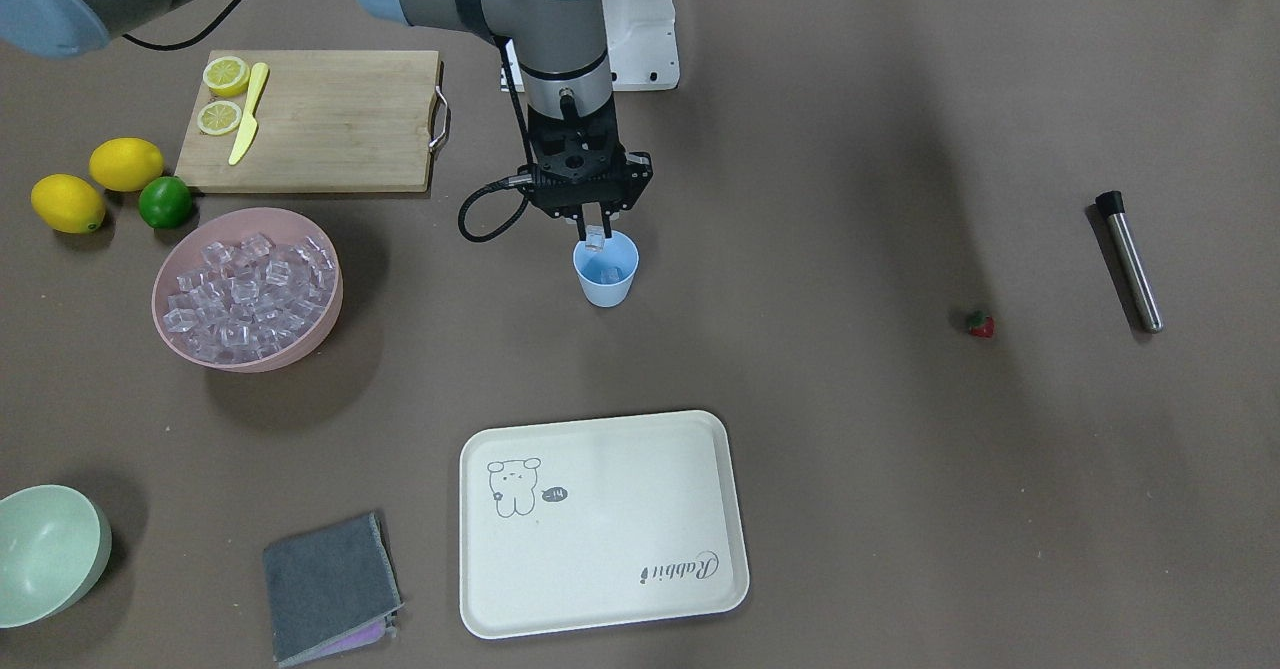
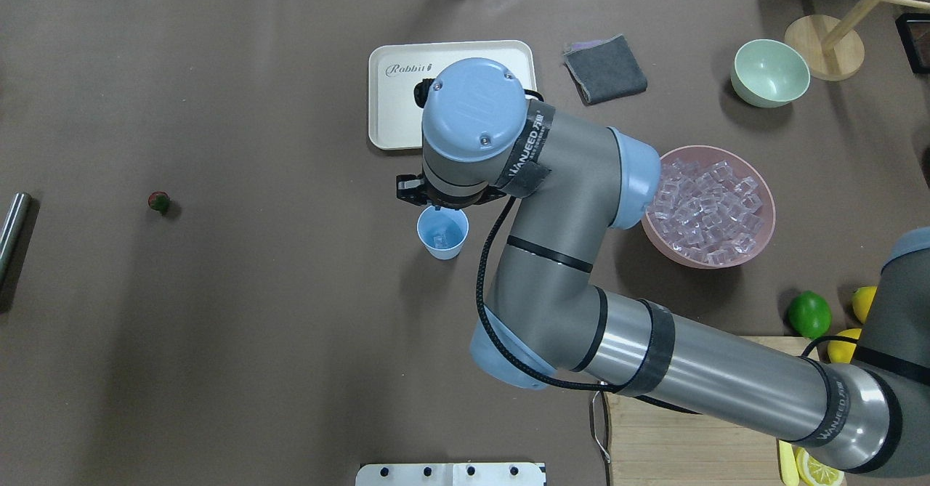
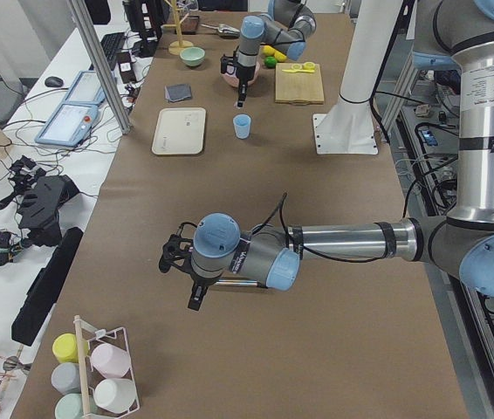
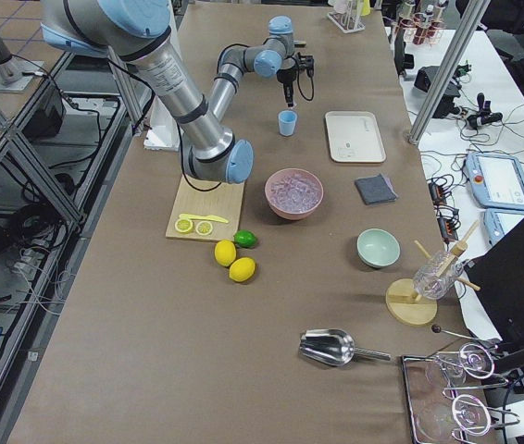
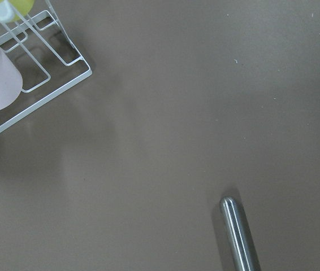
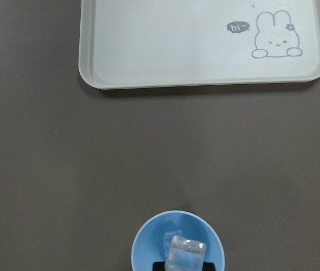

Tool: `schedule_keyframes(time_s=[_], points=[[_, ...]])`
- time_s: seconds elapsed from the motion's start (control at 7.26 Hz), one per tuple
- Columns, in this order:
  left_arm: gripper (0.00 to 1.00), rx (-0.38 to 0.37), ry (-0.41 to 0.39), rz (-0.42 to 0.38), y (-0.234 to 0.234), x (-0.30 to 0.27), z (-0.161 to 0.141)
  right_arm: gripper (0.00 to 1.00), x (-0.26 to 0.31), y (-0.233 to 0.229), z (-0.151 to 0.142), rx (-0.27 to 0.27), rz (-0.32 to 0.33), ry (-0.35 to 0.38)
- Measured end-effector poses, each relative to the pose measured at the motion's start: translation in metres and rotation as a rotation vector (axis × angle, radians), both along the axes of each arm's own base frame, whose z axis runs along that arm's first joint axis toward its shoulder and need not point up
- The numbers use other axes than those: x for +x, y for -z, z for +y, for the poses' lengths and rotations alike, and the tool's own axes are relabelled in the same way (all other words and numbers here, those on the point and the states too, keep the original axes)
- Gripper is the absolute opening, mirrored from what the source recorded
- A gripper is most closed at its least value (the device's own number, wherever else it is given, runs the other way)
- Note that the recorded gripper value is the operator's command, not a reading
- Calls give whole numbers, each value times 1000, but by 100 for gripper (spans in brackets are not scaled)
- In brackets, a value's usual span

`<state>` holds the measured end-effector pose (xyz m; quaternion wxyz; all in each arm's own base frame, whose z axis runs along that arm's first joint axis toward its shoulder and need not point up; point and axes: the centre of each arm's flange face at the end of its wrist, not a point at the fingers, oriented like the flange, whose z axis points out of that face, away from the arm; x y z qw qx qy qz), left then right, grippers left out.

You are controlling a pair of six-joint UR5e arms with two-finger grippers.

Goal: Mash ice and strawberries in cup
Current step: 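Open the right gripper to drop the ice cube into the cup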

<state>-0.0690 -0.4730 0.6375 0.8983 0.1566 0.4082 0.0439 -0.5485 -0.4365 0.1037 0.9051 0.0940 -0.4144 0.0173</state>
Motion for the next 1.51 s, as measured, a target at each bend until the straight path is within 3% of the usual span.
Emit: schedule_keyframes(time_s=[0.41,0.55,0.69,0.83,1.24,1.51], points=[[98,-4,-1,1,-3,0,4,25,-20,-7,-1,6,2,-2],[98,-6,-1,1,-4,0,5,39,-25,-12,0,10,-6,1],[98,-7,-1,1,-4,0,5,60,-28,-15,1,12,-11,4],[98,-7,0,1,-5,0,5,73,-29,-17,2,13,-12,5],[98,-8,0,1,-5,0,5,74,-21,-29,1,20,-4,7],[98,-8,0,1,-5,-1,5,74,14,-52,-5,43,7,15]])
